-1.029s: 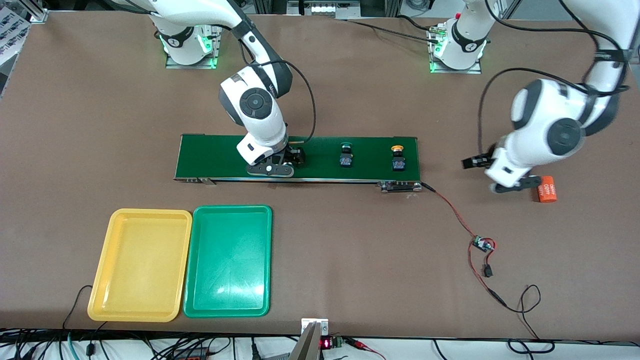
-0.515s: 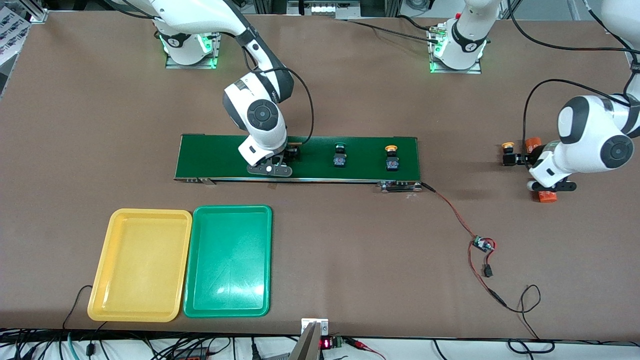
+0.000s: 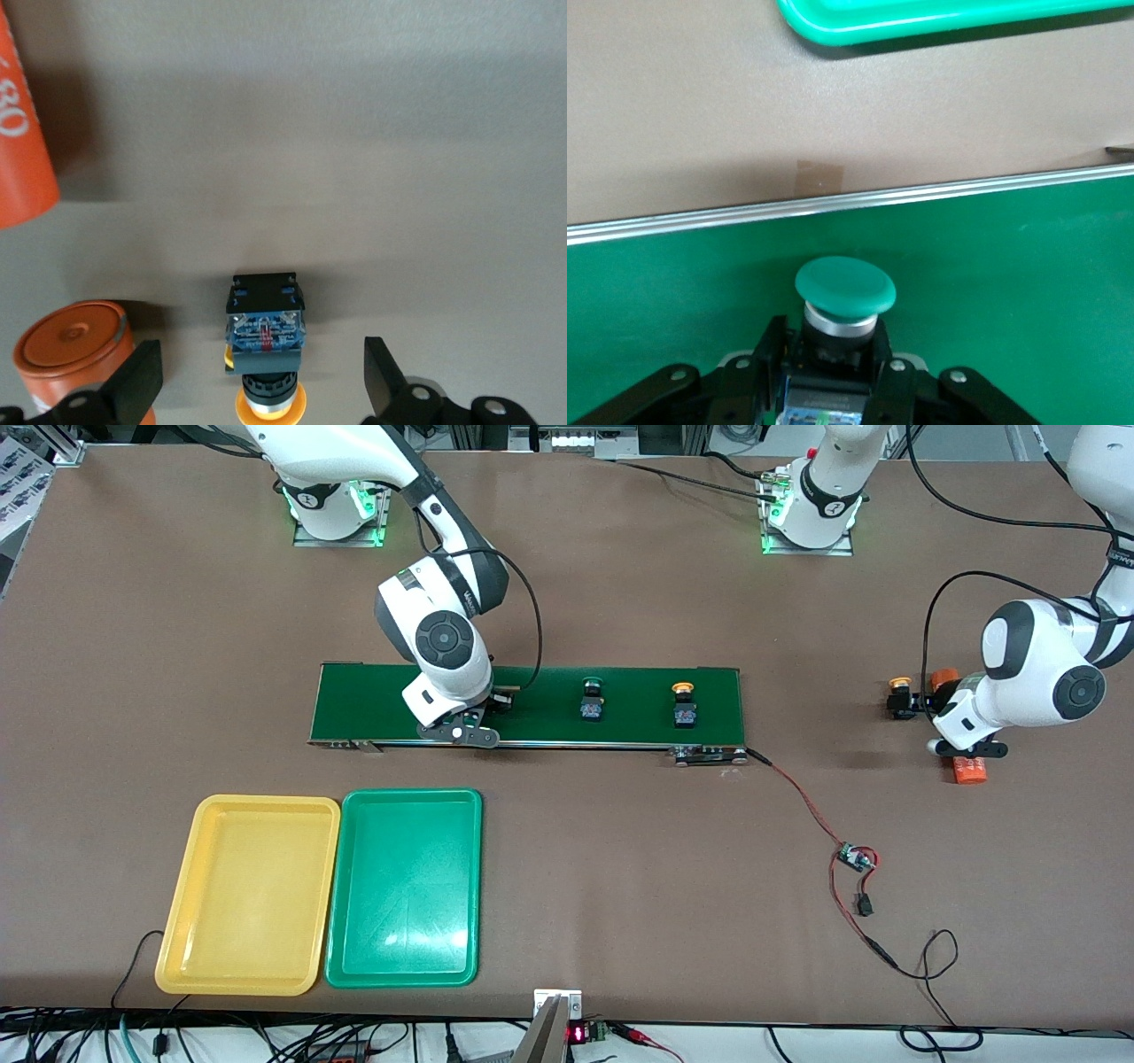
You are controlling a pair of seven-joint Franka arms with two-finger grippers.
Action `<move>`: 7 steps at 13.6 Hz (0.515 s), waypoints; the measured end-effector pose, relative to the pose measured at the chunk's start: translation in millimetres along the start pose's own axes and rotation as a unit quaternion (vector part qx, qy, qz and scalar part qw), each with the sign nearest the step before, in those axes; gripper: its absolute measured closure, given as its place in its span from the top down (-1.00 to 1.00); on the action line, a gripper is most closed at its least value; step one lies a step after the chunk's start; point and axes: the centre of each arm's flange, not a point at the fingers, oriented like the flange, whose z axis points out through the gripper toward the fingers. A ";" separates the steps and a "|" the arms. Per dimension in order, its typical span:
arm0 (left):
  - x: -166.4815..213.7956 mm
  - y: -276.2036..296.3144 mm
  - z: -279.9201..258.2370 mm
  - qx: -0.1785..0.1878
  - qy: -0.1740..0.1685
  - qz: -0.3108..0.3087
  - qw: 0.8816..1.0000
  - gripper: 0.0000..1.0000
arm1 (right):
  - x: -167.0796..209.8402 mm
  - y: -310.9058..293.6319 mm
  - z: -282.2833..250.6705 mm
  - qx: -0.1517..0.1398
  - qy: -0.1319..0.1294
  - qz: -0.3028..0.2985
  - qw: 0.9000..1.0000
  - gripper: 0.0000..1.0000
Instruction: Sort buttons by color to trays
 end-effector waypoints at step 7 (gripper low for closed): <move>-4.9 -12.9 26.3 -0.023 -0.016 -0.012 1.000 0.69 | 77.9 50.2 -73.2 0.047 0.058 -0.019 0.997 -0.18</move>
